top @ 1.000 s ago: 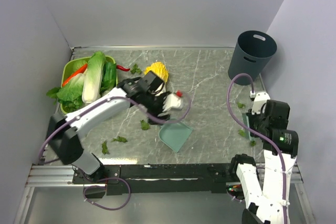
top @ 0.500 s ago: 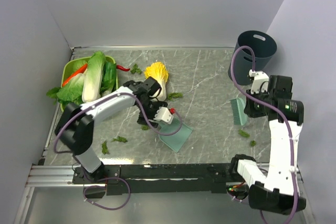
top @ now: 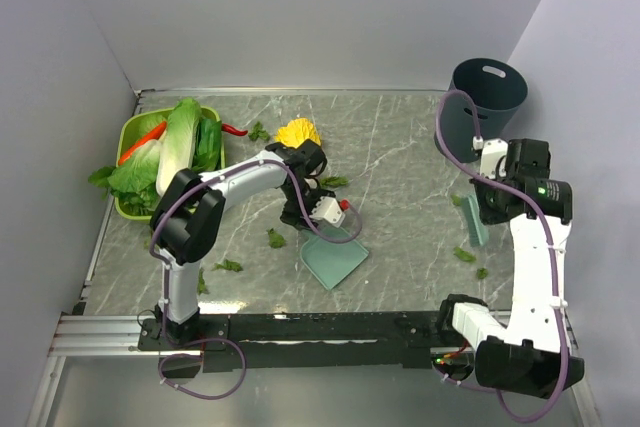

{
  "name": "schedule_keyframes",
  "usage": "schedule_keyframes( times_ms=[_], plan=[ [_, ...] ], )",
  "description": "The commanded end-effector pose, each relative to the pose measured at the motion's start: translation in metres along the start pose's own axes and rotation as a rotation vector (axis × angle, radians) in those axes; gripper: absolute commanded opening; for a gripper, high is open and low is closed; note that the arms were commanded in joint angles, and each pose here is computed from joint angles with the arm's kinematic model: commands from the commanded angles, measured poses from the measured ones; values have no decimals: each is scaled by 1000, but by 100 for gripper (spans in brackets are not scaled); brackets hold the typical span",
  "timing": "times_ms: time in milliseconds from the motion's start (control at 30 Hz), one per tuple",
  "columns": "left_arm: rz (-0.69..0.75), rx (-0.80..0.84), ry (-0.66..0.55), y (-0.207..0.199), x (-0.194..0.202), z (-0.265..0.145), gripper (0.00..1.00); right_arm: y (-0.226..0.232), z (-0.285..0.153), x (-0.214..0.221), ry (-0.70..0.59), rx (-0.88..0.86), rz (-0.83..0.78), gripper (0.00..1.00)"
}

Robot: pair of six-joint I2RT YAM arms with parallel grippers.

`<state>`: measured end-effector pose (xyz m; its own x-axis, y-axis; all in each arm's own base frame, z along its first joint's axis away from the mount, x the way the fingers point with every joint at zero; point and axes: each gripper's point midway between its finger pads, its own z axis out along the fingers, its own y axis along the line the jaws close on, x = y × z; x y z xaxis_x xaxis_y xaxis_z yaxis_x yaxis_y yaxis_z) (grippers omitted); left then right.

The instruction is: Sweep away the paper scraps from the table

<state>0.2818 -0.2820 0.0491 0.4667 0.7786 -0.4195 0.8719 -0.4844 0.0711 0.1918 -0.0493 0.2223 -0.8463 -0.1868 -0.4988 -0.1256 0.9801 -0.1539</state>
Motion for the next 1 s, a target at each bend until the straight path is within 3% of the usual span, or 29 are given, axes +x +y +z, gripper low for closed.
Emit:
schedule_keyframes(
  times_ms=[0, 200, 333, 433, 633, 967],
  plan=[
    [28, 65, -23, -13, -3, -1, 64, -30, 8, 35, 170, 136, -51, 0],
    [-1, 45, -50, -17, -10, -6, 65, -32, 27, 59, 279, 136, -90, 0],
    [-4, 45, -43, -19, -8, -7, 66, -25, 43, 69, 304, 95, -112, 0],
    [-21, 53, -43, -20, -8, -6, 62, -21, 54, 68, 289, 64, -115, 0],
    [-90, 48, -58, -22, -12, -8, 49, 0, 70, 45, 251, -78, -39, 0],
    [-308, -73, -87, -25, -21, -25, 32, 26, 66, -38, 130, -288, 142, 0]
  ],
)
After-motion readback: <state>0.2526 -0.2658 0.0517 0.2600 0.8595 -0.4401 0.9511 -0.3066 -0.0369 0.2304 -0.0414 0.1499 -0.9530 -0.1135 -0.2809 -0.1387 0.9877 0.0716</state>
